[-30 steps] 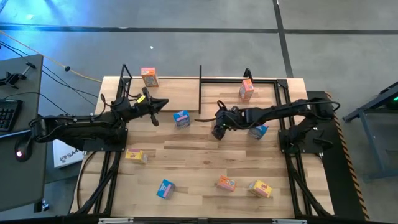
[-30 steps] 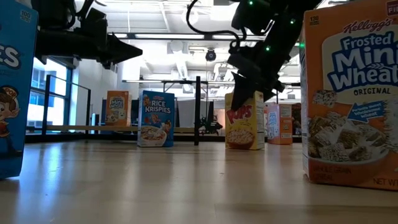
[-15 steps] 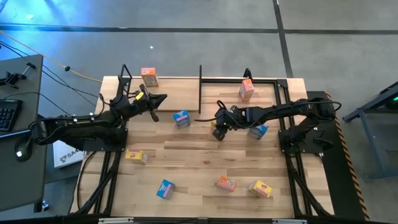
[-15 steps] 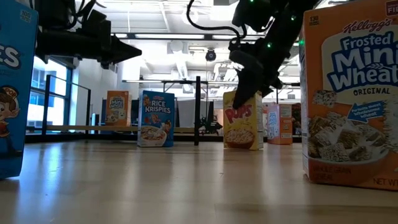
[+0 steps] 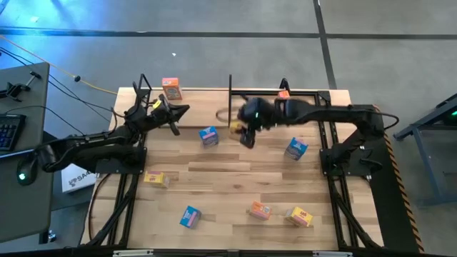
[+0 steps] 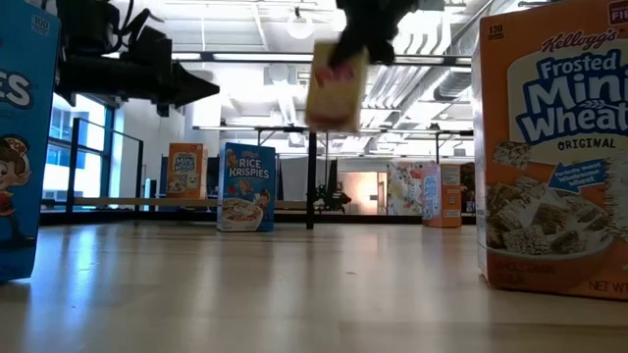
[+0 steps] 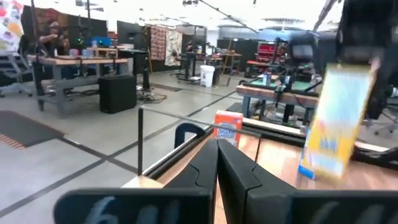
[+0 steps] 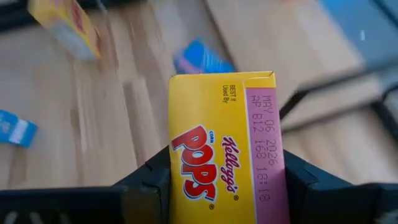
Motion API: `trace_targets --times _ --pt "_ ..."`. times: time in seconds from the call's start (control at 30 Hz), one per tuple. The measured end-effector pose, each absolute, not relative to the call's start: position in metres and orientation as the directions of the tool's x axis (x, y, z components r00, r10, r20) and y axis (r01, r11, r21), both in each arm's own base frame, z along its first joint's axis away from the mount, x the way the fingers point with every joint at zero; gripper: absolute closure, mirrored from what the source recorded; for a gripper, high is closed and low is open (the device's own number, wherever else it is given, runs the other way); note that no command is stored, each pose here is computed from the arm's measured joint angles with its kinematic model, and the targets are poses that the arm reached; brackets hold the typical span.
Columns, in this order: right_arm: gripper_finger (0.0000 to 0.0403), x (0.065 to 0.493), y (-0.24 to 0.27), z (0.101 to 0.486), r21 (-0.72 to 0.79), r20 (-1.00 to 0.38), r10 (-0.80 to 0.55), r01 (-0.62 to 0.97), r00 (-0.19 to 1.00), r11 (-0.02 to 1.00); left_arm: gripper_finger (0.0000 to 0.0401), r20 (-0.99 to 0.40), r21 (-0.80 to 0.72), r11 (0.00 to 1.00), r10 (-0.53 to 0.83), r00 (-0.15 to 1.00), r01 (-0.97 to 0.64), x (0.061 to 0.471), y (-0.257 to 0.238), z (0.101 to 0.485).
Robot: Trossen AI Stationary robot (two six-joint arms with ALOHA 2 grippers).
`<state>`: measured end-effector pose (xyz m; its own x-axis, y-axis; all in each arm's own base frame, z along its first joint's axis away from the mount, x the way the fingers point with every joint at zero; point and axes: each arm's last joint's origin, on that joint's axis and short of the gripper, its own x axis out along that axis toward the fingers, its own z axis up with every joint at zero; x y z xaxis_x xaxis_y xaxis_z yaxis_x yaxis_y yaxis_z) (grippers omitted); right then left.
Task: Stack cereal on shelf
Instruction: Put the top yellow cereal box on the shelf
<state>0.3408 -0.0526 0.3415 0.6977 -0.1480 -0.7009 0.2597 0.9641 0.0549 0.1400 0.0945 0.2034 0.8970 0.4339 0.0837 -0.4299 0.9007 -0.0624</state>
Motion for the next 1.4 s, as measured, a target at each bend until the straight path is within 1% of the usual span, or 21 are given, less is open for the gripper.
trace_targets --times 0.1,0.23,0.4,0.57,0.63,0.7,1.03,1.23,1.4 --pt "0.0243 0.344 -0.077 0.367 0.002 -0.652 -0.181 0.24 0.736 0.971 0.0401 0.086 -0.059 0.913 0.407 0.91 -0.403 0.139 0.096 0.203" --pt "0.0242 0.359 -0.115 0.381 -0.064 -0.614 -0.211 0.219 0.761 0.974 0.0401 0.085 -0.057 0.919 0.394 0.915 -0.39 0.139 0.096 0.203" --pt "0.0242 0.391 -0.159 0.378 -0.059 -0.61 -0.142 0.135 0.779 0.989 0.0401 0.084 -0.057 0.919 0.393 0.916 -0.39 0.139 0.096 0.203" --pt "0.0242 0.423 -0.19 0.368 -0.056 -0.605 -0.087 0.066 0.791 0.996 0.0401 0.081 -0.057 0.92 0.391 0.917 -0.388 0.139 0.095 0.203" --pt "0.0242 0.435 -0.2 0.359 -0.061 -0.604 -0.075 0.048 0.794 0.997 0.0401 0.074 -0.059 0.92 0.392 0.917 -0.388 0.139 0.095 0.202" --pt "0.0242 0.443 -0.208 0.345 -0.069 -0.574 -0.066 0.032 0.816 0.997 0.0401 0.064 -0.061 0.92 0.39 0.918 -0.387 0.139 0.095 0.201" --pt "0.0242 0.463 -0.234 0.28 -0.036 -0.623 -0.024 0.002 0.782 0.999 0.0401 0.051 -0.063 0.93 0.365 0.929 -0.362 0.14 0.094 0.2" --pt "0.0242 0.474 -0.234 0.255 -0.031 -0.641 -0.009 -0.014 0.768 0.999 0.0401 0.052 -0.061 0.936 0.349 0.936 -0.346 0.142 0.091 0.2" --pt "0.0242 0.478 -0.231 0.252 -0.035 -0.637 -0.008 -0.018 0.771 0.999 0.0401 0.053 -0.061 0.938 0.345 0.937 -0.342 0.142 0.091 0.2"
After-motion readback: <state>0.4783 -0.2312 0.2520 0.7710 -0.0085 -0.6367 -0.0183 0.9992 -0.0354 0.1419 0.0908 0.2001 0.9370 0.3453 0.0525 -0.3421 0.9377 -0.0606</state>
